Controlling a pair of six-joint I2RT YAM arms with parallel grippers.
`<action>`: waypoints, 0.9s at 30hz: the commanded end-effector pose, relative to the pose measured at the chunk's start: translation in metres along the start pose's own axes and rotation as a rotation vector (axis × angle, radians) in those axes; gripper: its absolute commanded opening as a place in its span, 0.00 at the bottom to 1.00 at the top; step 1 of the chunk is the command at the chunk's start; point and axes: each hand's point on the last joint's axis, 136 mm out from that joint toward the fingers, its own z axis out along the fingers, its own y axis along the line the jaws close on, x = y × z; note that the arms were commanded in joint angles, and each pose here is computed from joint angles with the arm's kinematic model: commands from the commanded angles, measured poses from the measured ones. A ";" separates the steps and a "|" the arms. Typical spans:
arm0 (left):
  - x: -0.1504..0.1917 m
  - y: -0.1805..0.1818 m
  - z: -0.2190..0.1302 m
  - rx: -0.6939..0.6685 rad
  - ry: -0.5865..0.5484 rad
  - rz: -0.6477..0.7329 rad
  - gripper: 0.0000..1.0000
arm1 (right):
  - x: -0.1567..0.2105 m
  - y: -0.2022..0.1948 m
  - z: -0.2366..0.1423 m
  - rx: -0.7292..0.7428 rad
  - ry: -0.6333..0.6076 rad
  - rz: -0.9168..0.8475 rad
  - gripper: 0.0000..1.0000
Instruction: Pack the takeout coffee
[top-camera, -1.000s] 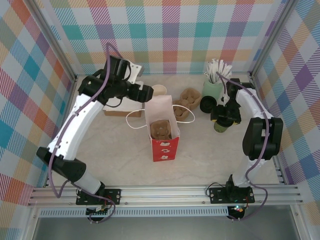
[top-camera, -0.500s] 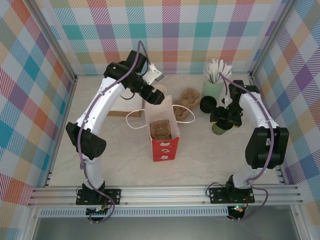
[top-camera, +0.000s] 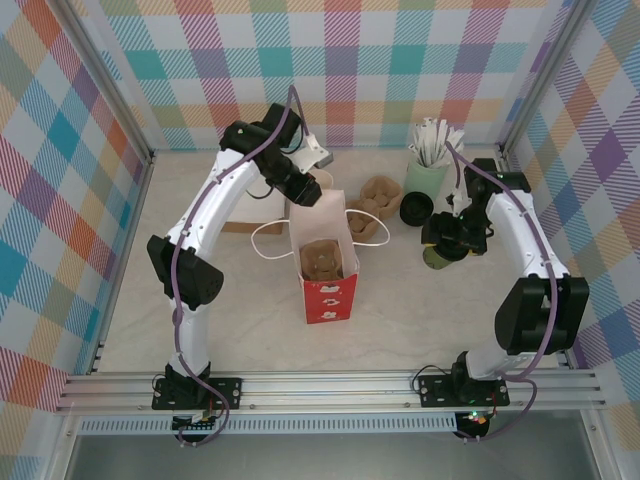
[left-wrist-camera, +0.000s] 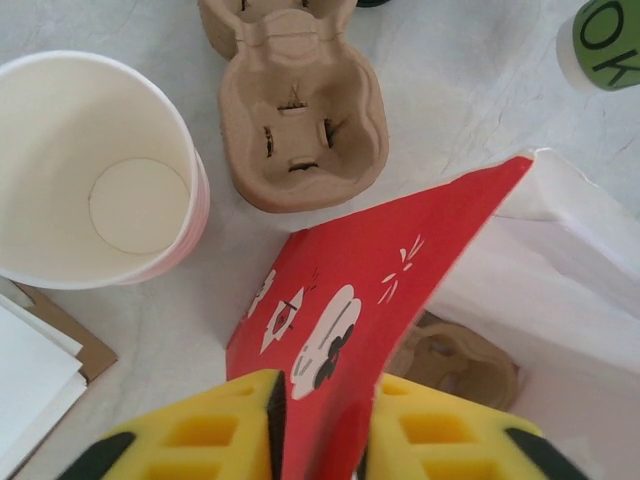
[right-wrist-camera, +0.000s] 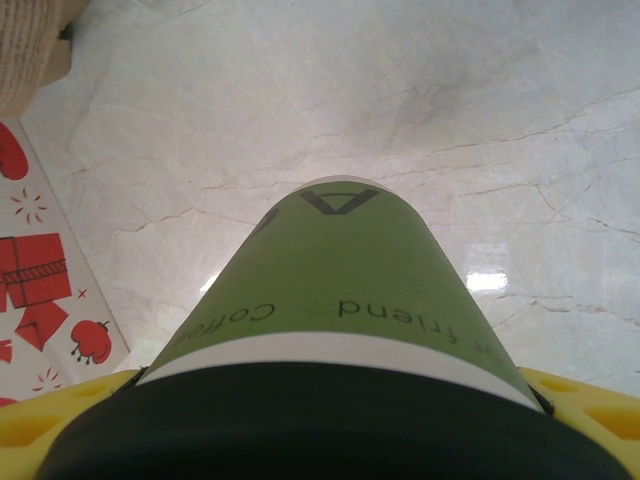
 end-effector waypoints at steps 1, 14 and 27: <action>-0.002 -0.003 -0.019 -0.008 -0.030 -0.023 0.21 | 0.003 0.015 -0.026 -0.041 -0.041 -0.022 0.85; -0.006 -0.010 -0.031 -0.008 -0.106 -0.218 0.11 | 0.010 0.042 -0.091 -0.062 -0.163 -0.081 0.85; 0.006 -0.013 -0.027 -0.006 -0.107 -0.296 0.11 | 0.019 0.104 -0.172 -0.203 -0.330 -0.180 0.85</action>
